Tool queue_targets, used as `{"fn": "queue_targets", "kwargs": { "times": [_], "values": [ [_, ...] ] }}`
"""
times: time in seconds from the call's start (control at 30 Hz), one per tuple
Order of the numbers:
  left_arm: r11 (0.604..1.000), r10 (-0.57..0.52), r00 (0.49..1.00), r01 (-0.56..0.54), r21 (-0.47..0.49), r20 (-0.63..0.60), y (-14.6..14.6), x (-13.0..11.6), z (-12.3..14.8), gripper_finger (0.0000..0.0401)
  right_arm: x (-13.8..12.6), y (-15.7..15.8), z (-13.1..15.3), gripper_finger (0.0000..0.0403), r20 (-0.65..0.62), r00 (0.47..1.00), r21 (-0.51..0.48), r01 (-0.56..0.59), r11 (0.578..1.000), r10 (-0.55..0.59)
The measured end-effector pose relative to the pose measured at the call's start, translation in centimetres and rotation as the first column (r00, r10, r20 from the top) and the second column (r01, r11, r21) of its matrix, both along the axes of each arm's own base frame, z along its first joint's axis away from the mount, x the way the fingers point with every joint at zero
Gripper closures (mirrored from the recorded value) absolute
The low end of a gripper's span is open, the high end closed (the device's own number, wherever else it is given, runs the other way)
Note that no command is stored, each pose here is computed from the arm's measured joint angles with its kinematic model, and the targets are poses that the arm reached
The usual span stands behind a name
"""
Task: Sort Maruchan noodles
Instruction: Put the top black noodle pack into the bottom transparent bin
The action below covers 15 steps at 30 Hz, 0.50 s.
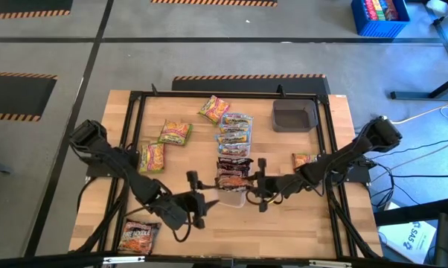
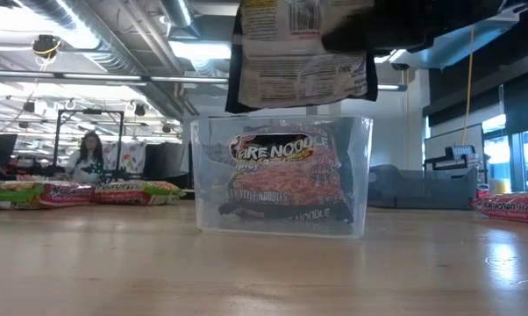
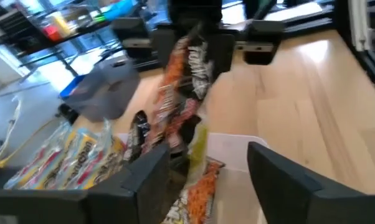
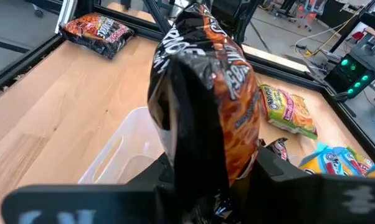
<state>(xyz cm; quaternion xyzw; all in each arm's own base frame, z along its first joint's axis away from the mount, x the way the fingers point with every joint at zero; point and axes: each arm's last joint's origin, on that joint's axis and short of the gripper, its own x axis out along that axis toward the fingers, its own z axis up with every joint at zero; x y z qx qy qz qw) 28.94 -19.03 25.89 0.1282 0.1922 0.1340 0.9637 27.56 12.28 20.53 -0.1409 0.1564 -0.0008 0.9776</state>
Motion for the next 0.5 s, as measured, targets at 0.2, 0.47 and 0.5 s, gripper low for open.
{"fn": "queue_targets", "kwargs": {
  "times": [0.2,0.47,0.5],
  "values": [
    [1.000,-0.002,1.000,0.002,-0.015,-0.003,1.1,1.1,-0.2,0.0150,0.3,0.3,-0.1,0.0318,0.023,0.999,0.014,-0.041,0.999,0.041],
    [0.999,0.049,0.997,-0.048,0.007,-0.052,2.5,2.8,-1.9,0.0143,0.4,0.4,0.1,0.0318,0.042,0.997,0.026,-0.060,0.998,0.059],
    [0.999,0.045,0.998,-0.045,0.006,-0.054,2.5,2.8,-1.9,0.0144,0.4,0.4,0.1,0.0318,0.042,0.997,0.026,-0.061,0.998,0.060]
  ]
}}
